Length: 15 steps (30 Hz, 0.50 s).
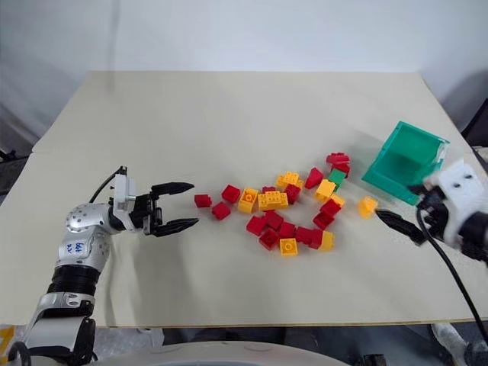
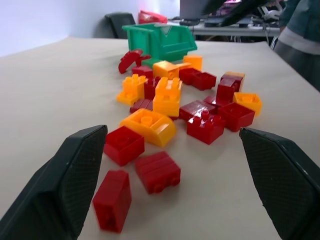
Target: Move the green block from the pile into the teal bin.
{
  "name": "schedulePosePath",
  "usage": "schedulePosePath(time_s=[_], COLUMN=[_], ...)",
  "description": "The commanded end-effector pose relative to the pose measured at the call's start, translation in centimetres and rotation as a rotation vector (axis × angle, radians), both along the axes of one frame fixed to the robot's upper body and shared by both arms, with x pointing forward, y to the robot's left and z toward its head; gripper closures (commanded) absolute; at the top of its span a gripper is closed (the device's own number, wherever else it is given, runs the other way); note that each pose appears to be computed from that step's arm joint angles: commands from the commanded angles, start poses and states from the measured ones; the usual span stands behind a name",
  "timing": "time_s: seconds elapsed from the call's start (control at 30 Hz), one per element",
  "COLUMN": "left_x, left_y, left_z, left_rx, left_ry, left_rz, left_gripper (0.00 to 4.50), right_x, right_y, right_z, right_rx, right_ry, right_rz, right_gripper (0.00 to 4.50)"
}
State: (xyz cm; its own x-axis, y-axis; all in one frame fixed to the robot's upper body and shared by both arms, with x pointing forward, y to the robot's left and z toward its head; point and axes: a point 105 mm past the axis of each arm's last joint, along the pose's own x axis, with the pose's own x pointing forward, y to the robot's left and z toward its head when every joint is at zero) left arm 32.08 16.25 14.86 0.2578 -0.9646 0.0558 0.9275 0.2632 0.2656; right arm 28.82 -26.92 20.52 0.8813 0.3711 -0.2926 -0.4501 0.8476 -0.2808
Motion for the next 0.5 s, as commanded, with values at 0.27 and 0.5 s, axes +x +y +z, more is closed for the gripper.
schedulePosePath(time_s=[0.27, 0.5], left_x=[-0.8, -1.1], left_y=[0.4, 0.3], left_z=[0.6, 0.4], left_rx=[-0.015, -0.025], left_ry=[-0.055, -0.053], left_rz=[0.044, 0.058], left_gripper=[0.00, 0.00], right_x=[6.6, 8.5], right_y=[3.3, 4.8], right_z=[-2.8, -4.9], right_rx=[0.259, 0.287], right_ry=[-0.020, 0.004], right_rz=[-0.314, -0.479], right_gripper=[0.04, 0.04])
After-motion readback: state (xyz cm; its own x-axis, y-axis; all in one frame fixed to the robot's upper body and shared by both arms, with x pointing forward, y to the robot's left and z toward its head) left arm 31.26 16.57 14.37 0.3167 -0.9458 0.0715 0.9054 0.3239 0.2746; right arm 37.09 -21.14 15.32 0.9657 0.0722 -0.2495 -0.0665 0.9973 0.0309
